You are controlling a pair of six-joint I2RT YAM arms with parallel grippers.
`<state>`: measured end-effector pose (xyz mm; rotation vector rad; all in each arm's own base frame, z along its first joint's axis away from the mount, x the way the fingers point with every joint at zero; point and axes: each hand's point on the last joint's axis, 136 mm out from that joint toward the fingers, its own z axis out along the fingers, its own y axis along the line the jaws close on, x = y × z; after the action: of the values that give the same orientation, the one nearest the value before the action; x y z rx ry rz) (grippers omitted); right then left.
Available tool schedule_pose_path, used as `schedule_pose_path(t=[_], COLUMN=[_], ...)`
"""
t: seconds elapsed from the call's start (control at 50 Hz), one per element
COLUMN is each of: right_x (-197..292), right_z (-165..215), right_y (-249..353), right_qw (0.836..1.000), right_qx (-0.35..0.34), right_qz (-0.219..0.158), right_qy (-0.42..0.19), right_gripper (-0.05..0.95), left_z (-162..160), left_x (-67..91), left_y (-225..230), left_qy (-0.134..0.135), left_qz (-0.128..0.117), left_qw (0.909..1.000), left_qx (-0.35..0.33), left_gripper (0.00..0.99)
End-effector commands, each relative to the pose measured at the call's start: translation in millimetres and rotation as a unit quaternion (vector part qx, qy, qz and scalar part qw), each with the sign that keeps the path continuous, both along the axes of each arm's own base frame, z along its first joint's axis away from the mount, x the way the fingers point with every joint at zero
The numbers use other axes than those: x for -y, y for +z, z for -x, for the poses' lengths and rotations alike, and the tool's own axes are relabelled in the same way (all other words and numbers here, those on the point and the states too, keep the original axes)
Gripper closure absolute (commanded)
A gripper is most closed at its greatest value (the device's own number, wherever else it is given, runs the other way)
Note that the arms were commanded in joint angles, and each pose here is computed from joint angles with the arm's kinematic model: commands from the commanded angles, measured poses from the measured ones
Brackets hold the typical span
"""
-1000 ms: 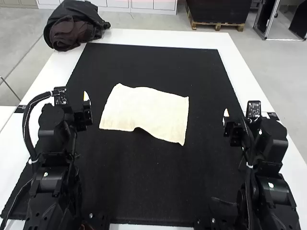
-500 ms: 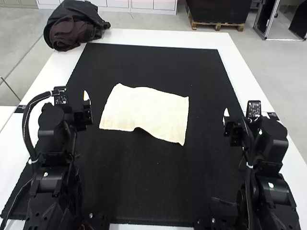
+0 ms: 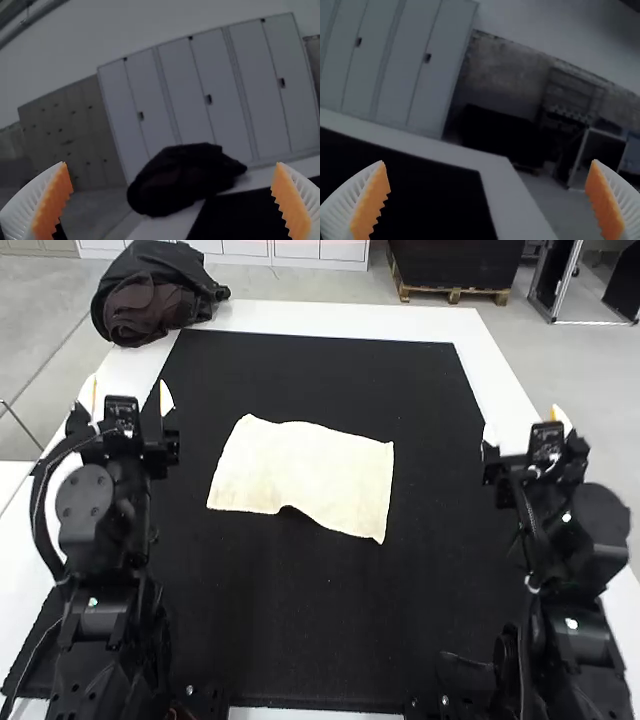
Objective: Fold the towel.
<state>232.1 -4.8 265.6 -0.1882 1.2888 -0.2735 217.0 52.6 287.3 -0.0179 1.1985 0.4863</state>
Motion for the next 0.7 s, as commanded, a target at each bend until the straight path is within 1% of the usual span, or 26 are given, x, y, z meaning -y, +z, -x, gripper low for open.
schedule_pose_path(t=[0.0, 0.04, 0.06, 0.1, 0.12, 0.22, 0.28, 0.36, 0.38, 0.42, 0.46, 0.48, 0.52, 0.58, 0.62, 0.68], right_x=[-7, -7, -7, -7, -7, -5, -5, -6, -6, -6, -6, -6, -6, -8, -12, -17], right_z=[16, 12, 8, -1, -8, -42, -64, -90, -96, -107, -118, -121, -128, -133, -133, -131], right_y=[72, 88, 94, 105, 110, 120, 115, 98, 92, 77, 53, 42, 19, -17, -39, -67], right_qw=[0.998, 0.998, 0.997, 0.997, 0.996, 0.993, 0.988, 0.98, 0.977, 0.972, 0.964, 0.96, 0.952, 0.939, 0.93, 0.917], right_qx=[0.053, 0.049, 0.044, 0.032, 0.018, -0.035, -0.077, -0.13, -0.143, -0.169, -0.205, -0.22, -0.248, -0.291, -0.317, -0.346], right_qz=[-0.02, -0.036, -0.042, -0.057, -0.071, -0.103, -0.127, -0.147, -0.15, -0.156, -0.167, -0.172, -0.178, -0.183, -0.187, -0.196], right_qy=[0.028, 0.033, 0.036, 0.039, 0.043, 0.045, 0.045, 0.043, 0.043, 0.039, 0.033, 0.031, 0.027, 0.023, 0.023, 0.024], right_gripper=[0.0, 0.0, 0.0, 0.0, 0.0, 0.0, 0.0, 0.0, 0.0, 0.0, 0.0, 0.0, 0.0, 0.0, 0.0, 0.0], left_z=[20, 17, 14, 6, 0, -35, -56, -93, -98, -109, -121, -127, -134, -145, -152, -158], left_x=[6.9, 7.6, 7.6, 10.3, 11.7, 14.8, 9.8, -3.5, -6.5, -16.9, -19.9, -22.7, -25.5, -27.7, -23.5, -14.0], left_y=[73, 90, 99, 113, 119, 147, 151, 138, 136, 124, 112, 104, 90, 63, 45, 16], left_qy=[-0.002, -0.006, -0.01, -0.025, -0.032, -0.057, -0.051, -0.023, -0.017, 0.01, 0.017, 0.02, 0.023, 0.025, 0.016, -0.006], left_qz=[-0.032, -0.031, -0.025, -0.016, -0.013, 0.013, 0.032, 0.059, 0.062, 0.073, 0.082, 0.093, 0.101, 0.107, 0.108, 0.106], left_qw=[0.998, 0.9982, 0.9984, 0.9987, 0.9988, 0.9983, 0.998, 0.9962, 0.9958, 0.9939, 0.9916, 0.9899, 0.9873, 0.9822, 0.9786, 0.9715], left_qx=[0.053, 0.052, 0.05, 0.042, 0.036, 0.002, -0.021, -0.06, -0.065, -0.083, -0.098, -0.106, -0.12, -0.152, -0.175, -0.212], left_gripper=[0.062, 0.062, 0.061, 0.051, 0.048, 0.036, 0.036, 0.036, 0.036, 0.036, 0.036, 0.036, 0.038, 0.039, 0.039, 0.039])
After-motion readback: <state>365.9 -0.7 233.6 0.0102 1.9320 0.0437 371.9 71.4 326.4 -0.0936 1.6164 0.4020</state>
